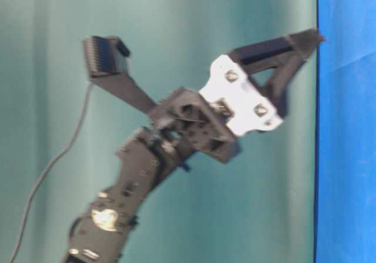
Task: Handover the blue block to the right arm after grasping it with the left arm, then place it in the designated position.
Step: 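Lower the left gripper around the blue cube and close on it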
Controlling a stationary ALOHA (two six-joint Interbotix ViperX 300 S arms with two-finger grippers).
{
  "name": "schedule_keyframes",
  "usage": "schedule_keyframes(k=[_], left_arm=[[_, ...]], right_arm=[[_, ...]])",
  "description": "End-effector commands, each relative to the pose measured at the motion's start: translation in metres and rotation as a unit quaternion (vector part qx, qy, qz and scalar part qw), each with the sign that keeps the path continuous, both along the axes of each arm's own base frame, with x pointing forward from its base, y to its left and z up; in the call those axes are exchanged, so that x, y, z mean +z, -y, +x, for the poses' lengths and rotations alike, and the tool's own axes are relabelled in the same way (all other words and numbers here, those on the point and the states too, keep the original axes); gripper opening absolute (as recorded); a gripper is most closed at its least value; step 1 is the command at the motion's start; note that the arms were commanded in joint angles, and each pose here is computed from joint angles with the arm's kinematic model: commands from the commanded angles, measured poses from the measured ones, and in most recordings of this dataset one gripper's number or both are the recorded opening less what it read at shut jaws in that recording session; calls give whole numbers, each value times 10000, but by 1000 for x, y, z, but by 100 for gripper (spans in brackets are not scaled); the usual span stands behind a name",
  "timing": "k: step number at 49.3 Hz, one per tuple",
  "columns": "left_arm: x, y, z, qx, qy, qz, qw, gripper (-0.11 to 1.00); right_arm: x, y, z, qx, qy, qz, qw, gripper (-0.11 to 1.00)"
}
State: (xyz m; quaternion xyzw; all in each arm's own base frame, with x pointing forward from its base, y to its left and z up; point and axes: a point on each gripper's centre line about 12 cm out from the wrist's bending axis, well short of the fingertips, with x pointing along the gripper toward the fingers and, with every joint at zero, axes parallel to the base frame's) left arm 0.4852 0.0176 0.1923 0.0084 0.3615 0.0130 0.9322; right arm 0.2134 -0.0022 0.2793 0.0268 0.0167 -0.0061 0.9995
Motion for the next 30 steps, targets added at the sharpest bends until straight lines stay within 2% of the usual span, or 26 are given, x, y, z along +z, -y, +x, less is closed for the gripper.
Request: schedule_keyframes(k=[1,30], left_arm=[[6,0,3,18,269,-15,9996,91],[-70,-7,10,102,-136,-56,9998,91]], right_arm=[[6,0,3,-12,100,21,9999,97],[5,1,3,-31,62,88,9999,97]])
